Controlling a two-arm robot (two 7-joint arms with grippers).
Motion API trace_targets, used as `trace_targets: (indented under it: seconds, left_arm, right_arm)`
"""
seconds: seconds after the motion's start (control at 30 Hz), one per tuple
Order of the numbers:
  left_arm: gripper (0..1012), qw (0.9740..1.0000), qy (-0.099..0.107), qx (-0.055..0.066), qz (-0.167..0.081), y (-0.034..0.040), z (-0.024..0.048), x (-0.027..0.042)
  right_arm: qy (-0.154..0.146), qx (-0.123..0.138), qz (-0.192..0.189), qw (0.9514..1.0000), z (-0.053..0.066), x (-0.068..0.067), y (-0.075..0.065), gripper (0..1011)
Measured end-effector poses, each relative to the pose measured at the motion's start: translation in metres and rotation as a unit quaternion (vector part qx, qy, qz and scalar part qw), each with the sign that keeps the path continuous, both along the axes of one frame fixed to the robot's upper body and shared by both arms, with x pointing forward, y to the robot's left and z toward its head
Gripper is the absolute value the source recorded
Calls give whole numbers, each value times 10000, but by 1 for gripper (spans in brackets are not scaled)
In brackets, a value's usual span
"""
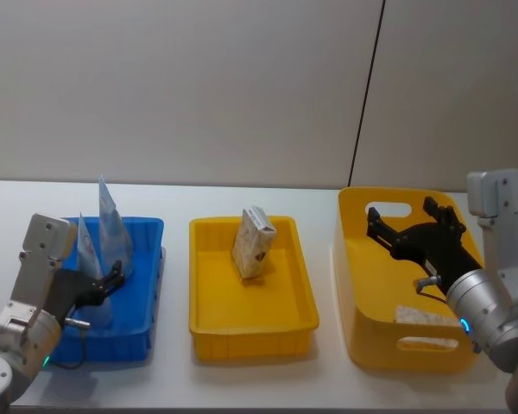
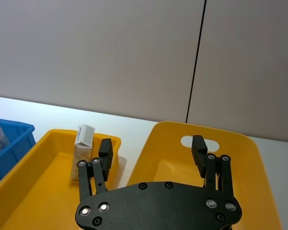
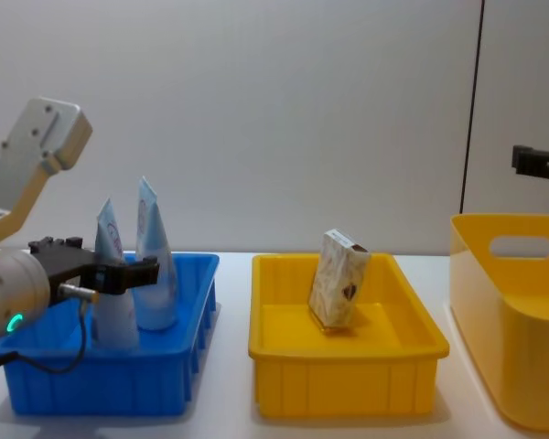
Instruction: Bimanual collaborative sorting of washing and personal care products
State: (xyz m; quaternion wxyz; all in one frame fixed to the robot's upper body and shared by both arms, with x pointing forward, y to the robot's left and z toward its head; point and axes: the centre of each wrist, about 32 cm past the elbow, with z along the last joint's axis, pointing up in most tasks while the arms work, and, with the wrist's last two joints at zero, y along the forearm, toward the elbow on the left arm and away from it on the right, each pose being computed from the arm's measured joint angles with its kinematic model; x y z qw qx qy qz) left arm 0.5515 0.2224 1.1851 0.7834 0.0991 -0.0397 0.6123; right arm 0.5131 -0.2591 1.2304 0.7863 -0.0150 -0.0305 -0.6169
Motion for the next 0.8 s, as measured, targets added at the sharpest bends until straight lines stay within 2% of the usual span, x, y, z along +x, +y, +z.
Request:
trace_targets:
  seconds: [0.13,0.47,0.73,0.8]
  left_arm:
    - [1001,9999,70,90,41,-9,-44,83]
    - [994,9994,198,256,143,-34,-118,231]
    - [808,9989,250,338,187,-48,-148,308]
    - [707,9988,257,358,197,-50,-151,325]
  right_arm:
    - [0,0,0,10000,0,0,0,1002]
    - [0,0,0,10000,0,0,0,1002]
    - [0,0,-1,10000,0,0,0,1002]
    - [0,0,-1,10000,0,0,0,1002]
